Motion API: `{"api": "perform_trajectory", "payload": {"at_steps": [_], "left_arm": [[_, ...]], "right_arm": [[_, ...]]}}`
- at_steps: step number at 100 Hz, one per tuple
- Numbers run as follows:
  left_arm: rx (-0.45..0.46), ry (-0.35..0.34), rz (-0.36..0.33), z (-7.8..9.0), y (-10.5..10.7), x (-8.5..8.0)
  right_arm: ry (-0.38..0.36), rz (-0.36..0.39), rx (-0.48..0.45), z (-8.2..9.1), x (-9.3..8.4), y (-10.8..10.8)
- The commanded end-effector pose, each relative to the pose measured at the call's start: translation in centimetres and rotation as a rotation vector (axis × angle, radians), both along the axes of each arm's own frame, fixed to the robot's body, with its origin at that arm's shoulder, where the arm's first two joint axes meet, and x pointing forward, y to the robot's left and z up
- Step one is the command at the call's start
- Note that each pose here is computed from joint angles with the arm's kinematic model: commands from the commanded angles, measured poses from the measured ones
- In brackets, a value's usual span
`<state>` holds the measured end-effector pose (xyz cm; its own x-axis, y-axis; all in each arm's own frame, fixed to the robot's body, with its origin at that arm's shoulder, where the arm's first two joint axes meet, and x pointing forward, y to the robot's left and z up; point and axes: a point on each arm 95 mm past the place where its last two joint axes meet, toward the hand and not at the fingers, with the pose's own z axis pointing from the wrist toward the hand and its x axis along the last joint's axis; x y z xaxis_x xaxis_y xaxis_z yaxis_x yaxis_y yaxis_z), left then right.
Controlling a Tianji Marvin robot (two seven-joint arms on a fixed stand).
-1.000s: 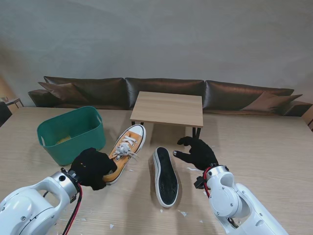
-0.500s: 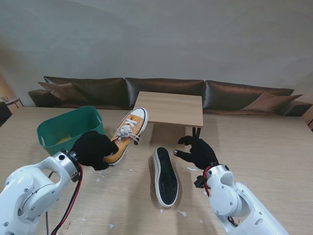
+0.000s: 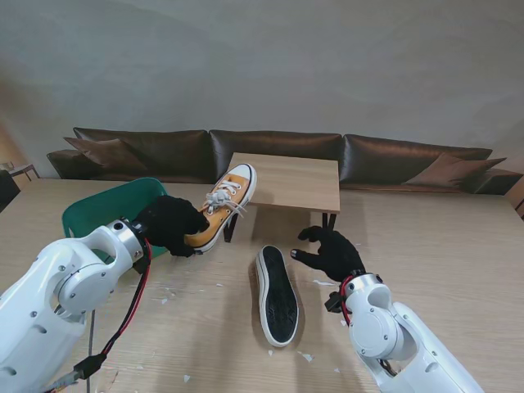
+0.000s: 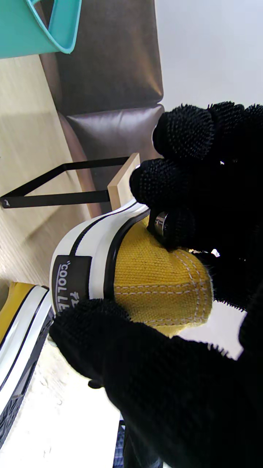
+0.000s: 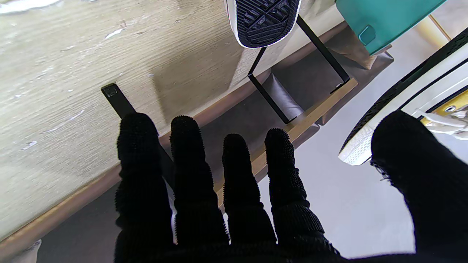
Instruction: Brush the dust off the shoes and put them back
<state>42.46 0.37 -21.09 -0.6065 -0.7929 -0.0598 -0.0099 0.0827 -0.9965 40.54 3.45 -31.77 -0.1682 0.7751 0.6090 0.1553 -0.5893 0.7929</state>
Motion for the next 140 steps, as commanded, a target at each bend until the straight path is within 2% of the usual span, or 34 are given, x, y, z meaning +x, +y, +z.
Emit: {"api": "perform_trajectory", "payload": {"at_steps": [1,42,89,116,140], "left_arm": [[-0.011,-0.006,0.005,0.9,0.0,0.8],[-0.059,0.039,-0.004,1.8,-0.3,5.0],[-0.149,0.142,-0.016,1.4,-1.9,9.8],[-0.158,0.156,-0.037,1.7,-2.6,12.7],[-0.183,0.18,-0.043,1.7,-3.5,14.1]], "right_arm": [[0.011,0.007,0.004,-0.1,0.0,0.3],[0.027,-0.001,-0.003,-0.5,0.3,0.4],[0.047,-0.018,-0.002,-1.0,0.9,0.4],[0.055,-0.029,-0.002,-1.2,1.2,0.4],[0.063,-0.035,-0.001,-1.3,1.4,0.3]]}}
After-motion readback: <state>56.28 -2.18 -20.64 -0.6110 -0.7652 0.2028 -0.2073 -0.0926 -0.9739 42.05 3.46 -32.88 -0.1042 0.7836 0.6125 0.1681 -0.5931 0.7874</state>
